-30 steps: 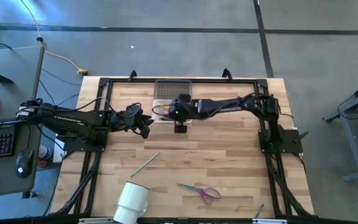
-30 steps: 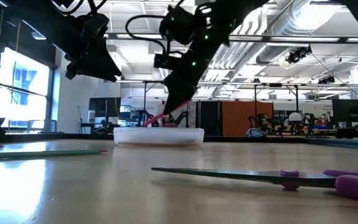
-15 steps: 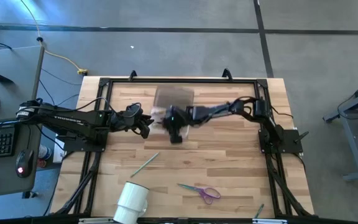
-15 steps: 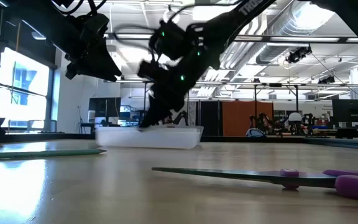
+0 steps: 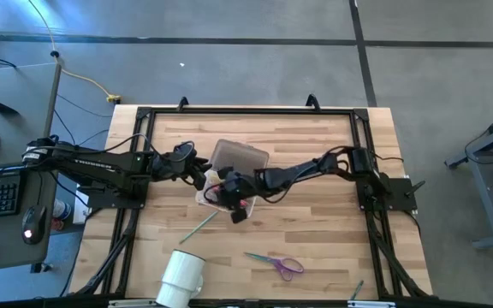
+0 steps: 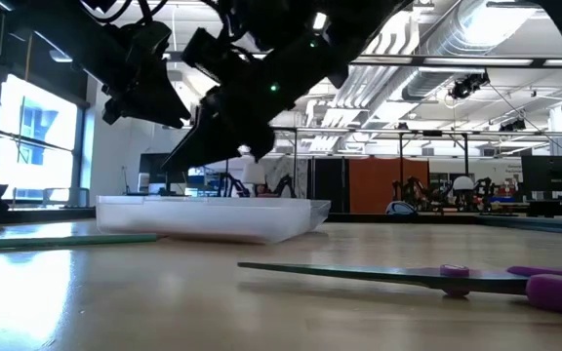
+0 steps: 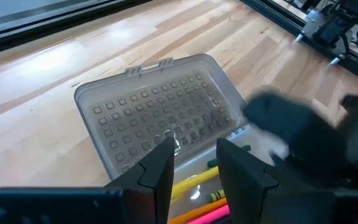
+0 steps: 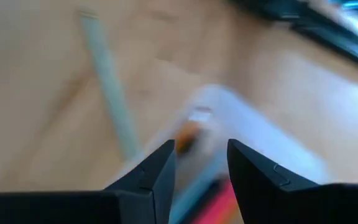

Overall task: Pick & place school supplies into a supply box
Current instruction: Put the blue pencil into the supply box

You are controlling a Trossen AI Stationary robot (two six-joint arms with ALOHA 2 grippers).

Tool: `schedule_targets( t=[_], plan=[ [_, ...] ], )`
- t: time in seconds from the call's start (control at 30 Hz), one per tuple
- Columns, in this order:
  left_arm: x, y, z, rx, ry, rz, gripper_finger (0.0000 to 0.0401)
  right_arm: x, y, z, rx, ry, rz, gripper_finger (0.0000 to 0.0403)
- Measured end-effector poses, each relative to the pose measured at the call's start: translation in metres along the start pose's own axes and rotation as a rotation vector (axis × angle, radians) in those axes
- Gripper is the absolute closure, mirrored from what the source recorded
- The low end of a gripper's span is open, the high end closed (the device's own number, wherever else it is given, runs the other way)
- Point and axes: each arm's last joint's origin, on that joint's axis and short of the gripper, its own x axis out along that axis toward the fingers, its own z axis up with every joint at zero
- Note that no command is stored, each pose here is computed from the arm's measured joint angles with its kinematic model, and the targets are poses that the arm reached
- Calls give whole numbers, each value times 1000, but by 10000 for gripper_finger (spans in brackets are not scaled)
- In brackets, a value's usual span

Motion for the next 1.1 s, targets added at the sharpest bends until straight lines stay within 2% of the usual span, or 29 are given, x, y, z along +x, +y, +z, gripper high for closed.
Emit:
schedule_targets(
  t=[0.1, 0.4, 0.57, 0.93, 1.03, 1.1],
  plan=[
    [0, 0, 0, 0, 0, 0, 245, 0, 15, 0, 15, -7, 170, 274],
    [0, 0, 0, 3, 0, 0, 245, -2, 48, 11, -76, -54, 306, 274],
    [0, 0, 0, 3, 0, -1, 245, -3, 49, 2, -85, 51, 271, 275],
    [0, 0, 0, -1, 1, -1, 245, -3, 17, -17, -88, 242, 9, 275],
    [0, 0, 0, -1, 3, -4, 245, -3, 6, -19, -79, 253, -45, 275],
    [0, 0, 0, -1, 3, -4, 245, -3, 1, -18, -50, 214, -30, 275]
  ],
)
